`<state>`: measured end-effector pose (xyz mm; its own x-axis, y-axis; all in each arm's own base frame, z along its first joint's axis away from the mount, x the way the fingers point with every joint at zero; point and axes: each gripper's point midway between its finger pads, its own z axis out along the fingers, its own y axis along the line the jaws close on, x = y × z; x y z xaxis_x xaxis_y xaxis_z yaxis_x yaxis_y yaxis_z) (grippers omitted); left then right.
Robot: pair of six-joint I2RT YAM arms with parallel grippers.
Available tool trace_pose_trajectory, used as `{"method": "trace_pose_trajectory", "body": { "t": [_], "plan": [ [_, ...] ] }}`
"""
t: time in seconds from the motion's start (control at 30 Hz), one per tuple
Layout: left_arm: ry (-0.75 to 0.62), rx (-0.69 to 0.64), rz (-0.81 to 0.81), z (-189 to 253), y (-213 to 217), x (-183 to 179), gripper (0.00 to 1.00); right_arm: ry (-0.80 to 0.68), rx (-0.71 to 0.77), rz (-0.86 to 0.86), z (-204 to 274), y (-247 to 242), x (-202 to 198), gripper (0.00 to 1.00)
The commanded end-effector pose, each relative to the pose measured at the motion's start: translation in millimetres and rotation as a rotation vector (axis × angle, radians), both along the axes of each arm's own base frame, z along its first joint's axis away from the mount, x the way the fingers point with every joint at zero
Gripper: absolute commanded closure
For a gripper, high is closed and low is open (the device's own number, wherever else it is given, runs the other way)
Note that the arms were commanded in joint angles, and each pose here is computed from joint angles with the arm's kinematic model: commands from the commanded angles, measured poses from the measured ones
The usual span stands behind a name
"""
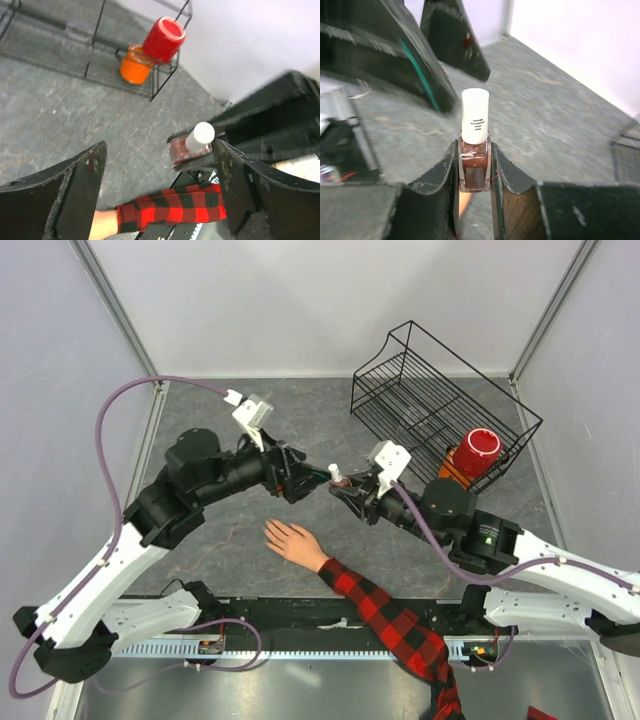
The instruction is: Paint the nails
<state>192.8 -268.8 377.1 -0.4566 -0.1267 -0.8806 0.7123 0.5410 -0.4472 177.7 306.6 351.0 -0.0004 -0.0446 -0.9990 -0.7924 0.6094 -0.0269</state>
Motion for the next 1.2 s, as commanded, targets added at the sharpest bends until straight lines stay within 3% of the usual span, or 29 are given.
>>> {"method": "trace_pose_trajectory", "body": {
  "t": [0.0, 0.1, 0.2, 0.57, 0.97, 1.07, 1.17],
  "plan": [
    [-0.192, -0.088, -0.184, 42, 7, -37, 0.07, 0.045, 0.077, 0.268, 11, 7, -43, 1.00],
    [-0.227, -0.133, -0.348, 50, 3, -65, 0.09, 0.074, 0.099, 0.408, 13, 7, -66, 1.00],
    [-0.247, -0.178, -0.509, 52, -4, -89, 0.19, 0.107, 0.114, 0.515, 16, 9, -84, 1.00],
    [-0.202, -0.230, -0.735, 50, -14, -115, 0.29, 0.123, 0.182, 0.610, 33, 5, -102, 1.00],
    [-0.202, -0.208, -0.802, 42, -18, -117, 0.46, 0.132, 0.190, 0.571, 34, 9, -84, 1.00],
    [-0.209, -0.195, -0.790, 43, -22, -111, 0.52, 0.116, 0.204, 0.572, 39, 12, -79, 1.00],
    [-0.210, -0.176, -0.770, 42, -26, -103, 0.67, 0.114, 0.205, 0.564, 39, 13, -74, 1.00]
  ]
}}
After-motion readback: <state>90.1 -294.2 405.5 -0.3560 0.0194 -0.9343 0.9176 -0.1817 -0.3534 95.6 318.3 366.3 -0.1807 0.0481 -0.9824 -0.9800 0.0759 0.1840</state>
